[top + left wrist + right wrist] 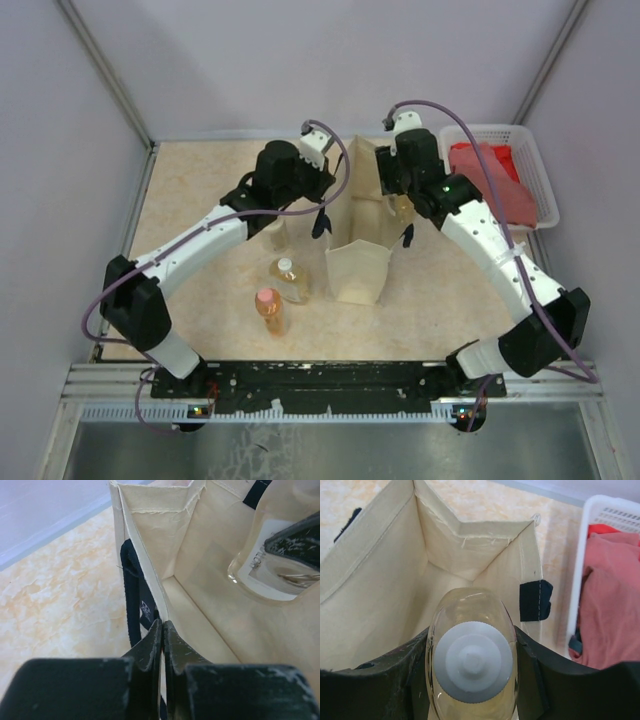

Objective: Place the personal care products into the canvas bag

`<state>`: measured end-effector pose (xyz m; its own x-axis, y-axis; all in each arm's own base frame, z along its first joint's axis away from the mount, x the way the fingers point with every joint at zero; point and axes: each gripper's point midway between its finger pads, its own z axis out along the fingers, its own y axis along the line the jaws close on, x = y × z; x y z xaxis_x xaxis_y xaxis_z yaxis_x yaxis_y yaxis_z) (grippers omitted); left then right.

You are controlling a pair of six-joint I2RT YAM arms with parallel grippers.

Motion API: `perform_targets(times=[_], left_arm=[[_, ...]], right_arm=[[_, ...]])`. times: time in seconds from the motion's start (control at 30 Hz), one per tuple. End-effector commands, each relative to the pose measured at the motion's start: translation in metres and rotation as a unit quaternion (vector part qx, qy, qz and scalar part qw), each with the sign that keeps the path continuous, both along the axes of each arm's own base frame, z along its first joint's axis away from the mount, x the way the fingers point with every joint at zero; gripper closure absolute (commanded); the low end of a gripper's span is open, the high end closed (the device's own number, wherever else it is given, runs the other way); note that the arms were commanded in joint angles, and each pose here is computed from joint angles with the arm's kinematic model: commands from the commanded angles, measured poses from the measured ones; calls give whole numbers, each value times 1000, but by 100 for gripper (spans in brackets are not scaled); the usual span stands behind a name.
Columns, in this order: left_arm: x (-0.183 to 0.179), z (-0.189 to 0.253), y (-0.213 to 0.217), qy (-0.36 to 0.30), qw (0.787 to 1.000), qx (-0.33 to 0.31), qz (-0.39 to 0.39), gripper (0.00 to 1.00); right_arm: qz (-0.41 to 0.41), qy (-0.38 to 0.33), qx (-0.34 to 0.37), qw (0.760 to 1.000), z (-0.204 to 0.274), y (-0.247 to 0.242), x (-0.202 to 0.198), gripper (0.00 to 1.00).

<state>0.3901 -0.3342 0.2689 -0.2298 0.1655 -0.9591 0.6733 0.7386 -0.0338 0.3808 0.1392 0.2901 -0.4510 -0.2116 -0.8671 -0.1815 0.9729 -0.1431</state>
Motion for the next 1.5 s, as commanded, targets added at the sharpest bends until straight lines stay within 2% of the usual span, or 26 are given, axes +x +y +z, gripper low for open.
perform_targets(times=[0.0,0.23,0.33,0.47,0.8,1.07,1.13,1.47], left_arm=[[-1,17,12,-13,1000,-18,13,94],[-4,10,11,-6,1000,-24,10,94],[-4,13,14,-8,1000,-24,14,94],[-6,16,19,-9,999,-25,19,93],[-18,23,31,-2,999,-31,23,93],[-17,13,34,2,999,-25,26,92],[-16,9,36,6,999,-24,28,92],[-13,3,42,13,999,-25,32,92]], right_arm=[[49,-155,94,982,86,25,17,100],[155,-198,107,962,82,65,26,100],[200,-211,76,954,68,78,32,100],[233,-194,54,951,39,83,45,100],[271,-177,38,945,1,80,77,100],[297,-185,39,936,-1,93,95,100],[301,-175,37,937,-16,97,102,100],[304,-166,47,937,-33,101,107,100]])
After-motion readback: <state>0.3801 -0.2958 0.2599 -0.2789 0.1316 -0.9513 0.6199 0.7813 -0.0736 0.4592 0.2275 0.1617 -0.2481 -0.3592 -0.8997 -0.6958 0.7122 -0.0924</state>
